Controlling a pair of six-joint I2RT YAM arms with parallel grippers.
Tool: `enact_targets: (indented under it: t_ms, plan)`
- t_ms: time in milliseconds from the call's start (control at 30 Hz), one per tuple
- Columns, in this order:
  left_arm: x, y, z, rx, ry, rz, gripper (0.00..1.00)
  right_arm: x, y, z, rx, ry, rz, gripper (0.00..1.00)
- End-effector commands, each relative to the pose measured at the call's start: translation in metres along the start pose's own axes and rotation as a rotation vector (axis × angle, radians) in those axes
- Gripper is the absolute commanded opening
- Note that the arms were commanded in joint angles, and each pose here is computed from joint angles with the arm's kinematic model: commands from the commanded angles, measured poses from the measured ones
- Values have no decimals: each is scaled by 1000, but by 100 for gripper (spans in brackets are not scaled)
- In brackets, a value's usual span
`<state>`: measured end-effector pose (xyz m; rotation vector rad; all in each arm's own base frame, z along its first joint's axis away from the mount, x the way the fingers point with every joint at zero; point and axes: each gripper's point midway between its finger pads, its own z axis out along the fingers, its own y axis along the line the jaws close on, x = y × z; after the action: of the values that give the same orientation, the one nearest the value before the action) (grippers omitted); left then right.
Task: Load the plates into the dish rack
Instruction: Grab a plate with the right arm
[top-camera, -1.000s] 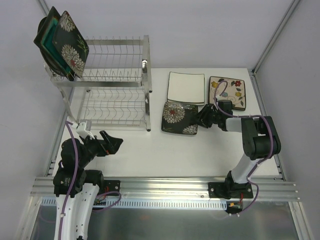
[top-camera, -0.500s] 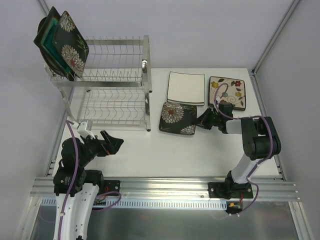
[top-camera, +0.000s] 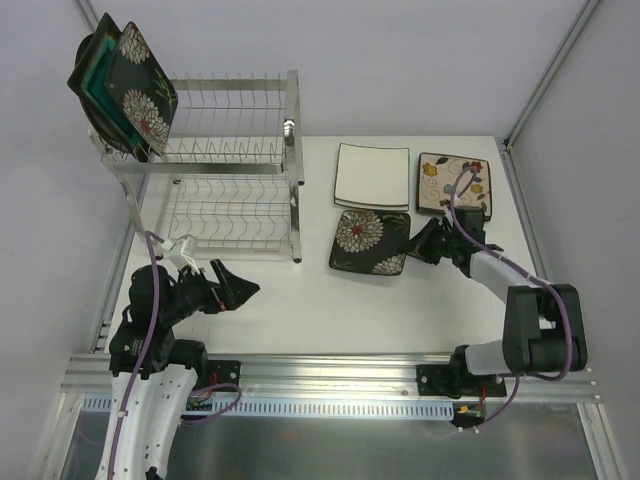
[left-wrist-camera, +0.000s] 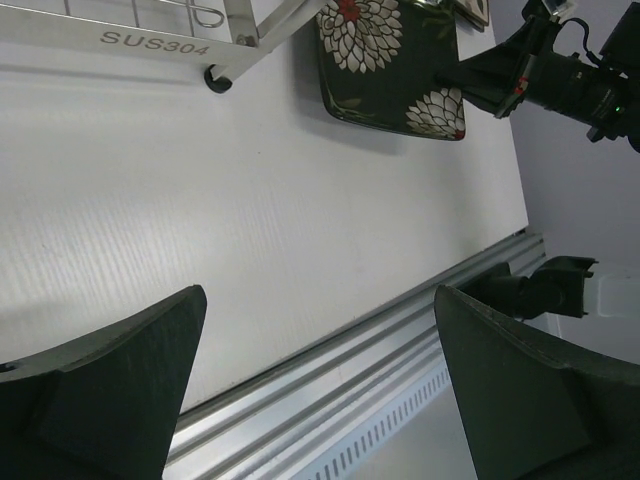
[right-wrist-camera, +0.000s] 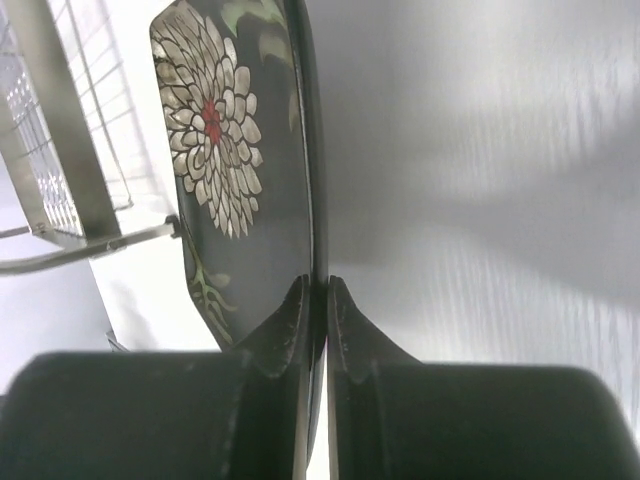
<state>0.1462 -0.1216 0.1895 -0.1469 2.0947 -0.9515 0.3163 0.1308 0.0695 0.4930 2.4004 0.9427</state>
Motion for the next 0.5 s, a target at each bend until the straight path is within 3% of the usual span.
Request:
enact_targets:
  t_ms: [0, 467]
  plan:
    - [-5, -25, -1, 101, 19, -50, 99, -11, 47, -33, -150, -47, -77, 1]
    - [-36, -58, 9, 167, 28, -133, 97, 26, 112, -117, -377, 0, -205, 1]
